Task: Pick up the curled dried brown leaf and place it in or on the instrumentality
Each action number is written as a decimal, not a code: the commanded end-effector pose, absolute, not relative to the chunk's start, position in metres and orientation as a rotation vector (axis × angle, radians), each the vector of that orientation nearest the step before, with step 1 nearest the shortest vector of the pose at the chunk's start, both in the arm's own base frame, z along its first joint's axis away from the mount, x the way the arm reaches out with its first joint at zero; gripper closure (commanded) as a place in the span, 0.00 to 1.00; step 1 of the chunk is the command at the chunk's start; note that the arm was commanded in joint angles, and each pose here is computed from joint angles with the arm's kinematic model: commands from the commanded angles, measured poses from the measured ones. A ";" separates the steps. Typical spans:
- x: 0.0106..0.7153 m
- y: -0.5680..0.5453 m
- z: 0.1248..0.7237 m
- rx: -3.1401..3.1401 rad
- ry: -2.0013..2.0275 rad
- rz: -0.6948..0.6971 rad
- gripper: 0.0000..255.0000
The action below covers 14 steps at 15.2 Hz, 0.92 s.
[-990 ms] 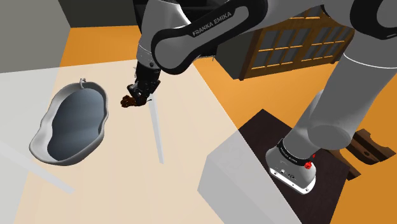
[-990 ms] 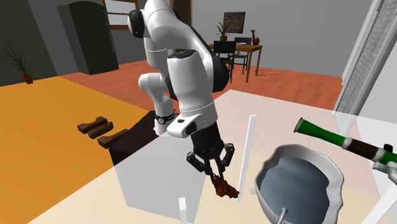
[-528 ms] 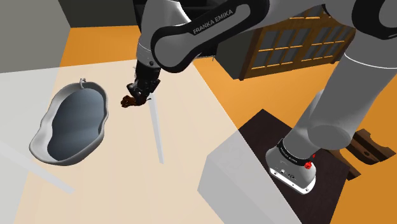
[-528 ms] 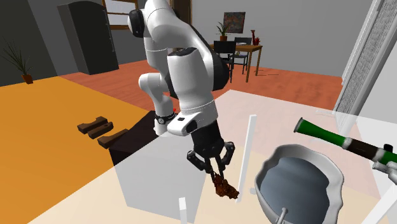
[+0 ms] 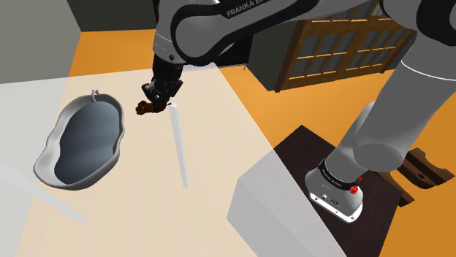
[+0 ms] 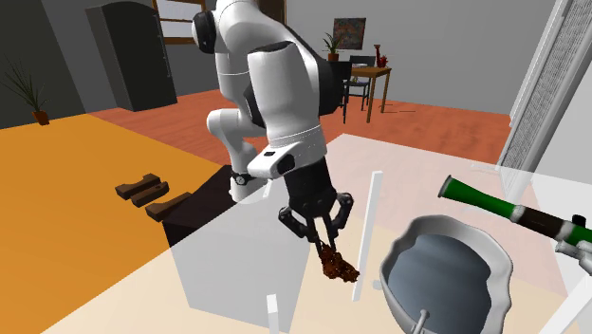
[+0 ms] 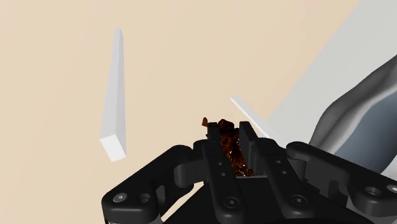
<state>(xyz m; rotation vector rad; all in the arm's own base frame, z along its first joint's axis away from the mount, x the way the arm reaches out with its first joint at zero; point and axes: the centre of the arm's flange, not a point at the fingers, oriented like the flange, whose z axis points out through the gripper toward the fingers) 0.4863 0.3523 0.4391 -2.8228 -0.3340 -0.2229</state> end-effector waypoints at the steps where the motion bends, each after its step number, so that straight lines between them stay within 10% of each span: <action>1: 0.487 0.352 0.450 -2.823 -0.334 -0.222 1.00; 14: 0.487 0.352 0.518 -2.823 -0.334 -0.222 1.00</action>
